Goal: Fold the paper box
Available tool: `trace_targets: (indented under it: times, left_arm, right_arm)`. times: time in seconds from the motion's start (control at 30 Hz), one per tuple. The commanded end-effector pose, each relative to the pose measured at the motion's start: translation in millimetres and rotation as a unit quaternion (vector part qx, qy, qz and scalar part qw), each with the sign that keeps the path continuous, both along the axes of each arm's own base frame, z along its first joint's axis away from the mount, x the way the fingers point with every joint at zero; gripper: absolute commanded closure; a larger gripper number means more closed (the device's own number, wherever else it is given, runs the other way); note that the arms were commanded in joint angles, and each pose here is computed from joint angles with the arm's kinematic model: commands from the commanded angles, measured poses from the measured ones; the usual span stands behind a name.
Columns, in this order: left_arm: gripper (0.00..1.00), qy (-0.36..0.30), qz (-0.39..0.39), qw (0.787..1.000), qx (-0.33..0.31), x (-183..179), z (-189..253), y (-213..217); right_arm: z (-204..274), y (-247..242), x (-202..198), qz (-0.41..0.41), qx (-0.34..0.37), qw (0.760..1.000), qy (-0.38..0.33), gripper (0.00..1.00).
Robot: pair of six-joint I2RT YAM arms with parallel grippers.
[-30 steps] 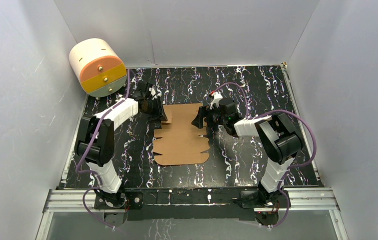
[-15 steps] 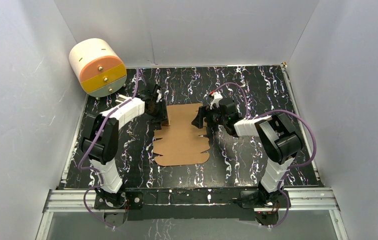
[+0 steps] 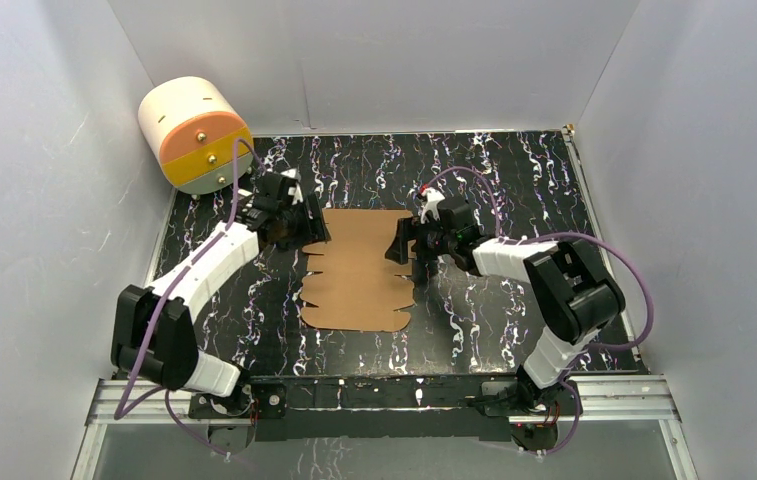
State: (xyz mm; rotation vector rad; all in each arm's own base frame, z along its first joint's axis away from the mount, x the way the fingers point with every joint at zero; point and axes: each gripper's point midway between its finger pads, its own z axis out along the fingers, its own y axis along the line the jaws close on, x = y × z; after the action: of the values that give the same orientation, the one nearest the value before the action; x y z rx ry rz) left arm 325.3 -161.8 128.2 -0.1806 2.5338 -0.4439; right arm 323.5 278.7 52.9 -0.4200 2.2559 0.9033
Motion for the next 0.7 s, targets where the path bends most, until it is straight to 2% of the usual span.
trace_targets:
  times: [0.0, 0.13, 0.27, 0.37, 0.53, 0.67]
  left_arm:
    - [0.33, 0.018, 0.002, 1.0, -0.014, -25.0, -12.3, 2.1]
    - [0.27, 0.005, -0.003, 1.0, -0.024, -26.4, -6.4, 0.7]
    - [0.21, -0.028, 0.005, 0.999, -0.022, -3.1, 8.7, 5.6]
    - [0.21, -0.033, 0.018, 0.999, -0.021, 18.8, 12.6, 16.1]
    - [0.21, -0.023, 0.027, 0.999, 0.019, 47.7, 0.3, 31.2]
    - [0.26, -0.008, 0.026, 0.998, 0.059, 61.8, -13.1, 41.9]
  right_arm:
    - [17.5, 0.0, -12.1, 0.009, -0.004, 1.0, -0.016, 0.01]
    - [27.1, -9.2, -6.1, -0.012, -0.023, 0.999, -0.034, 0.01]
    - [38.6, -9.9, 8.9, -0.022, -0.04, 0.998, -0.053, 0.01]
    - [40.1, -10.4, 23.6, -0.036, -0.055, 0.996, -0.065, 0.02]
    - [41.2, -6.3, 46.0, -0.046, -0.074, 0.993, -0.077, 0.01]
    - [39.5, -3.5, 50.7, -0.045, -0.075, 0.993, -0.077, 0.01]
